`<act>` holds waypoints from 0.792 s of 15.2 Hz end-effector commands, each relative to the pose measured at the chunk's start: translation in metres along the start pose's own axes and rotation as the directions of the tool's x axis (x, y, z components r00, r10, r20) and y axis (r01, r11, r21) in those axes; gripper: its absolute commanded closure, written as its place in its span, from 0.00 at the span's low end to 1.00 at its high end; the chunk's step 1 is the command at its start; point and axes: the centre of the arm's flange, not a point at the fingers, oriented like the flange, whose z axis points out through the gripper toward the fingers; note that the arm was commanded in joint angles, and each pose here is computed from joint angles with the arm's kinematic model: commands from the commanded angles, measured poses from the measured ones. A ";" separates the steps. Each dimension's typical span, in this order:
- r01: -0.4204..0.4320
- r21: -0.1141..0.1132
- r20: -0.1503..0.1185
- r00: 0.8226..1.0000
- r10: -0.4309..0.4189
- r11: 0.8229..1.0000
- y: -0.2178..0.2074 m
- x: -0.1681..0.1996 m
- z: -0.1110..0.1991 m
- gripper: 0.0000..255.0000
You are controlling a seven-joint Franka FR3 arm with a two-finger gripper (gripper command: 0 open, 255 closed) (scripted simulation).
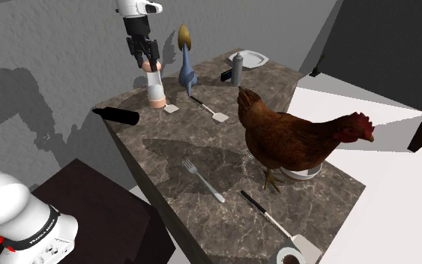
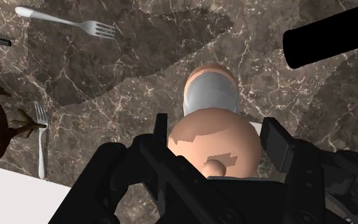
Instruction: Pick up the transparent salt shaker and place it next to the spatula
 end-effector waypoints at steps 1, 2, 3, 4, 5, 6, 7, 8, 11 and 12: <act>-0.002 0.000 0.000 1.000 0.002 1.000 -0.026 0.004 0.003 1.00; -0.002 0.000 0.000 1.000 0.002 1.000 -0.039 0.006 0.004 1.00; -0.002 0.000 0.000 1.000 0.002 1.000 -0.052 0.007 0.005 1.00; -0.002 0.000 0.000 1.000 0.002 1.000 -0.066 0.008 0.006 1.00; -0.002 0.000 0.000 1.000 0.002 1.000 -0.079 0.010 0.007 1.00; -0.002 0.000 0.000 1.000 0.002 1.000 -0.092 0.011 0.008 1.00; -0.002 0.000 0.000 1.000 0.002 1.000 -0.105 0.013 0.010 1.00; -0.002 0.000 0.000 1.000 0.002 1.000 -0.118 0.014 0.011 1.00; -0.002 0.000 0.000 1.000 0.002 1.000 -0.157 0.018 0.014 1.00; -0.002 0.000 0.000 1.000 0.002 1.000 -0.170 0.019 0.015 1.00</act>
